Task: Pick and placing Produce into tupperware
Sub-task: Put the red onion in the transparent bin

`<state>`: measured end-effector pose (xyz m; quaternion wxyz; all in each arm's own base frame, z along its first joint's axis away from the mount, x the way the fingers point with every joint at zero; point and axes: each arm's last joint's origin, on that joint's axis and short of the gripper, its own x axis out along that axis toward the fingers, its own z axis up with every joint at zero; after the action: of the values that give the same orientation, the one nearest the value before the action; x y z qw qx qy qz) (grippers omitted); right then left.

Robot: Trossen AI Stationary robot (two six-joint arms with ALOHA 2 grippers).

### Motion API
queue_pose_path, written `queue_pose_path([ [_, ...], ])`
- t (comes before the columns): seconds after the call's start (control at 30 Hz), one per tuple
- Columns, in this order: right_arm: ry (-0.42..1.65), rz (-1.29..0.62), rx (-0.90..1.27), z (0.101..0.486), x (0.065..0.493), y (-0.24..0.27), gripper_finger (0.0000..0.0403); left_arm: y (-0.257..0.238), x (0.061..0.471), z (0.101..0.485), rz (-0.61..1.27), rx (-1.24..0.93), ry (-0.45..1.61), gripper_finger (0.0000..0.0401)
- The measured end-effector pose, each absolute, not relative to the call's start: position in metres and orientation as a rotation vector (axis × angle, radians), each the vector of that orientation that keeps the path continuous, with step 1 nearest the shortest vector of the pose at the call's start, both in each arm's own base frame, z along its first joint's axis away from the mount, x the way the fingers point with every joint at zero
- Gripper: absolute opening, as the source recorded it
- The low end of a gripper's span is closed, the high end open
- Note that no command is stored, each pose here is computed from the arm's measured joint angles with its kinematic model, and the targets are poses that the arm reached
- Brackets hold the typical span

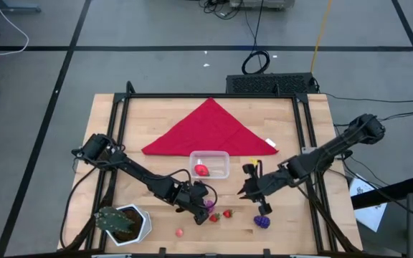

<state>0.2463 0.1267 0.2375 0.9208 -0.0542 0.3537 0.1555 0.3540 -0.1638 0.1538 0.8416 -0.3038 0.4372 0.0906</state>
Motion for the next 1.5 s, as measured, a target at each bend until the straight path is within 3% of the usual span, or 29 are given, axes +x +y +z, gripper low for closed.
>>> queue_pose_path([
  [0.1,0.708,0.337,-0.112,0.239,0.245,0.131,0.0007,-0.164,0.354,0.154,0.191,-0.643,0.923,0.0253],
  [0.63,0.615,0.385,-0.109,0.197,0.28,0.165,0.0001,-0.167,0.352,0.154,0.187,-0.633,0.92,0.0253],
  [0.97,0.672,0.339,-0.107,0.163,0.294,0.168,0.0,-0.169,0.352,0.154,0.196,-0.625,0.908,0.0253],
  [1.5,0.661,0.263,-0.143,0.139,0.31,0.159,0.0,-0.169,0.352,0.154,0.199,-0.623,0.911,0.0253],
])
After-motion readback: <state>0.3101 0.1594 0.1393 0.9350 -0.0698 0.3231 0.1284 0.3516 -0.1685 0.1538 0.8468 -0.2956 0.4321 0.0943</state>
